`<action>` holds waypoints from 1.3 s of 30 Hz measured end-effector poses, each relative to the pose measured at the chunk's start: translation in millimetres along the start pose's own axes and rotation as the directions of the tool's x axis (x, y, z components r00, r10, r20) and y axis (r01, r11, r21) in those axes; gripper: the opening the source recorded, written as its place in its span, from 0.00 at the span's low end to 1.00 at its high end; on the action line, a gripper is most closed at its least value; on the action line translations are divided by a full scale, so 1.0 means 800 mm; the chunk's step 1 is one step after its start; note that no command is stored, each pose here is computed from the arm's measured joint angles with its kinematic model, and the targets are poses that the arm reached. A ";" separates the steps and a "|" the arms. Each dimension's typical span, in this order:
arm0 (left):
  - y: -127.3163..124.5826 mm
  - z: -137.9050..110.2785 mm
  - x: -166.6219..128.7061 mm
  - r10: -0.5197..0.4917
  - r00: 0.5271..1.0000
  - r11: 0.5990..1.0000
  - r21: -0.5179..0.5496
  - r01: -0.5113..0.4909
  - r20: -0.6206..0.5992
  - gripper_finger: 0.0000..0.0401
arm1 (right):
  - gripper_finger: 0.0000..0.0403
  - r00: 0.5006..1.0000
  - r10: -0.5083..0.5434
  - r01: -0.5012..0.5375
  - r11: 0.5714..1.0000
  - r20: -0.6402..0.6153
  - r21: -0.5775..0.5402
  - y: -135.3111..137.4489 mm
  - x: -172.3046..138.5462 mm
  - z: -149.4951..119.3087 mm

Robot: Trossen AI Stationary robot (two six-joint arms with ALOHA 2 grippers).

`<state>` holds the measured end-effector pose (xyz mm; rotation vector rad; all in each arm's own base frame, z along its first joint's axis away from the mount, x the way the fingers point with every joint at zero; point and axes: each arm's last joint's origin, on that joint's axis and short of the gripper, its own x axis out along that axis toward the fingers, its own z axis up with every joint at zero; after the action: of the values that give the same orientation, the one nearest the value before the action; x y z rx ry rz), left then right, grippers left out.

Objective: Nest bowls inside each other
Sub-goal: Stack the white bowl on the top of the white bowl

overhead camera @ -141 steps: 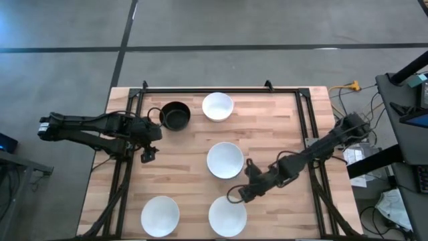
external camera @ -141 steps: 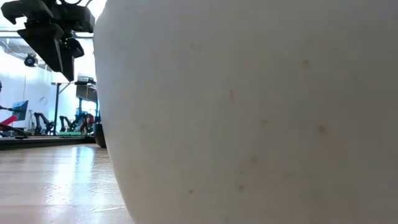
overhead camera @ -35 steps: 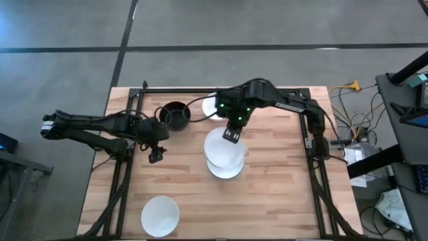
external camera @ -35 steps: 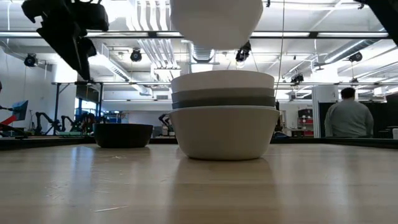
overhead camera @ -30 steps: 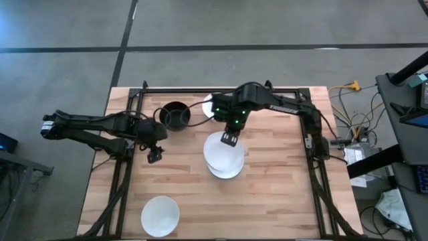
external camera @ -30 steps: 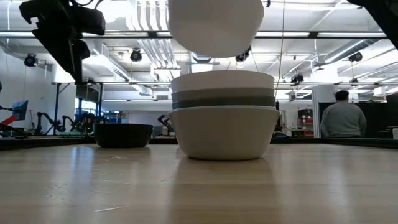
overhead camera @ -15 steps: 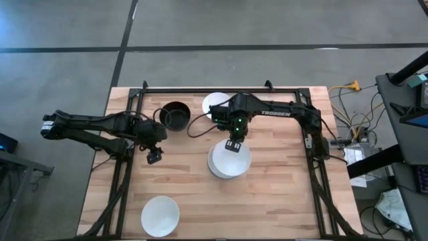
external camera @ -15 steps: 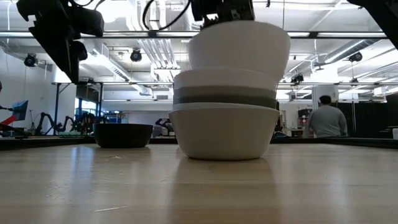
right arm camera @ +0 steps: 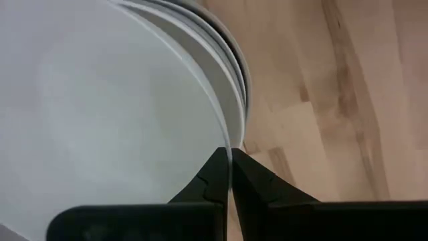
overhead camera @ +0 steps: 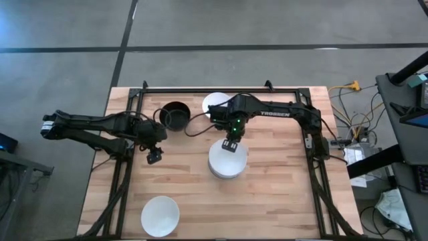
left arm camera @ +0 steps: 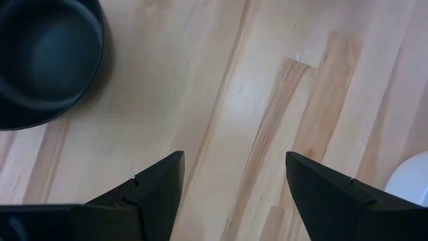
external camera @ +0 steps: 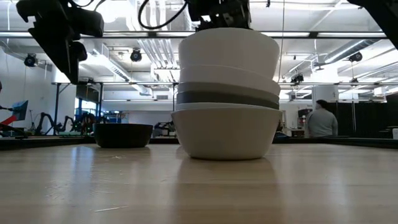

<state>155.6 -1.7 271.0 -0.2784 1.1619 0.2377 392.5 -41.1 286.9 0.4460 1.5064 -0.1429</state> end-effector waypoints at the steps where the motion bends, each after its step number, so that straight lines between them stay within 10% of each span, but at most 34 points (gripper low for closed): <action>1: 0.000 0.000 0.000 0.000 1.000 1.000 0.000 0.000 -0.001 0.61 | 0.02 1.000 0.001 -0.001 1.000 0.007 0.005 0.000 0.000 0.001; 39: -0.001 0.001 0.003 -0.008 1.000 1.000 0.000 0.008 0.006 0.61 | 0.04 0.998 -0.014 0.015 1.000 -0.060 0.023 0.011 0.046 0.016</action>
<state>157.4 -2.0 269.1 -0.2819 1.1548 0.2310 410.0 -31.4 252.5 0.4616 1.5684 -0.1598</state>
